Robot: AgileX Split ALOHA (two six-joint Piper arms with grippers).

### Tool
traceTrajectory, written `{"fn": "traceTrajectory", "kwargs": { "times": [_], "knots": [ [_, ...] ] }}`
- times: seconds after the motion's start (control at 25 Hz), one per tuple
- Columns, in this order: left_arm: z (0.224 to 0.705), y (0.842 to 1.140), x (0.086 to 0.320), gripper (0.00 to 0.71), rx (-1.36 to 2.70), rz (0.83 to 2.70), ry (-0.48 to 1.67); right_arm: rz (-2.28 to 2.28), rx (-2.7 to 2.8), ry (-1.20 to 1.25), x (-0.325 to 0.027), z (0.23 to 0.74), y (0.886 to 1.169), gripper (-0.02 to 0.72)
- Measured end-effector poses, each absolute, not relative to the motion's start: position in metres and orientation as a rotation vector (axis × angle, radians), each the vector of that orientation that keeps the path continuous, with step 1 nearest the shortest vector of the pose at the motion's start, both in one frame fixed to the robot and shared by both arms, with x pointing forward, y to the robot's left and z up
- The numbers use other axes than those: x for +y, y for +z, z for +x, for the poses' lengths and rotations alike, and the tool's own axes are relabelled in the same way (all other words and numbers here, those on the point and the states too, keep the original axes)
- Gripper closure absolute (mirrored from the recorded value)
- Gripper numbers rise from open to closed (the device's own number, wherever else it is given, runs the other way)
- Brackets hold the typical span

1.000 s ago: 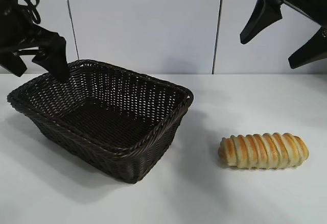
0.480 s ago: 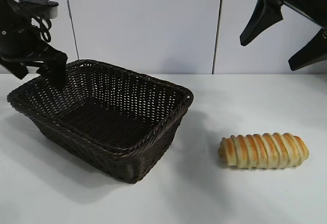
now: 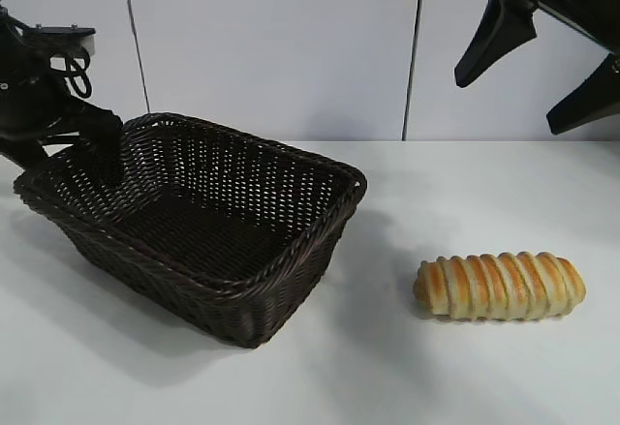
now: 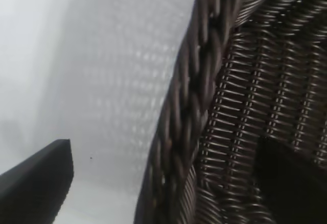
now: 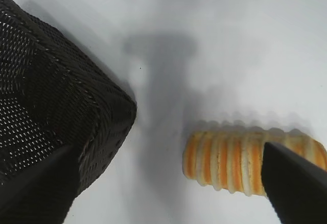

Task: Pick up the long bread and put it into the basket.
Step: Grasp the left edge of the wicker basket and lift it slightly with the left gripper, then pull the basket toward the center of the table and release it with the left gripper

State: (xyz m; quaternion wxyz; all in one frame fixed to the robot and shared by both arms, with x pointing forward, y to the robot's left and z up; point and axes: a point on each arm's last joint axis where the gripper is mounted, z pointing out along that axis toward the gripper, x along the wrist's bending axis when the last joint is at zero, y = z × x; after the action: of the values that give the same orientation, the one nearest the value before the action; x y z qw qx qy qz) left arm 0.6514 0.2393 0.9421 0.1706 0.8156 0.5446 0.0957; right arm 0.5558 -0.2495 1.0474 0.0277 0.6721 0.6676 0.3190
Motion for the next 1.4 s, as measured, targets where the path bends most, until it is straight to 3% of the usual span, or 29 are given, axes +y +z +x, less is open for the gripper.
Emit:
{"fn": "traceTrajectory", "kwargs": {
  "times": [0.16, 0.36, 0.52, 1.0, 1.4],
  "knots": [
    [0.652, 0.941, 0.239, 0.258, 1.549, 2.315, 0.268, 2.074, 2.060, 0.986, -0.250, 0.556, 1.047, 0.008],
    [0.653, 0.931, 0.239, 0.492, 1.554, 2.340, 0.231, 2.074, 2.059, 0.986, -0.250, 0.556, 1.048, 0.008],
    [0.652, 0.934, 0.236, 0.576, 1.555, 2.344, 0.190, 2.074, 2.058, 0.986, -0.250, 0.556, 1.048, 0.008],
    [0.671, 0.985, 0.231, 0.602, 1.546, 2.340, 0.112, 2.072, 2.055, 0.989, -0.250, 0.556, 1.048, 0.009],
    [0.671, 1.024, 0.240, 0.602, 1.806, 2.094, 0.053, 2.072, 2.055, 0.989, -0.250, 0.556, 1.048, 0.009]
  ]
}}
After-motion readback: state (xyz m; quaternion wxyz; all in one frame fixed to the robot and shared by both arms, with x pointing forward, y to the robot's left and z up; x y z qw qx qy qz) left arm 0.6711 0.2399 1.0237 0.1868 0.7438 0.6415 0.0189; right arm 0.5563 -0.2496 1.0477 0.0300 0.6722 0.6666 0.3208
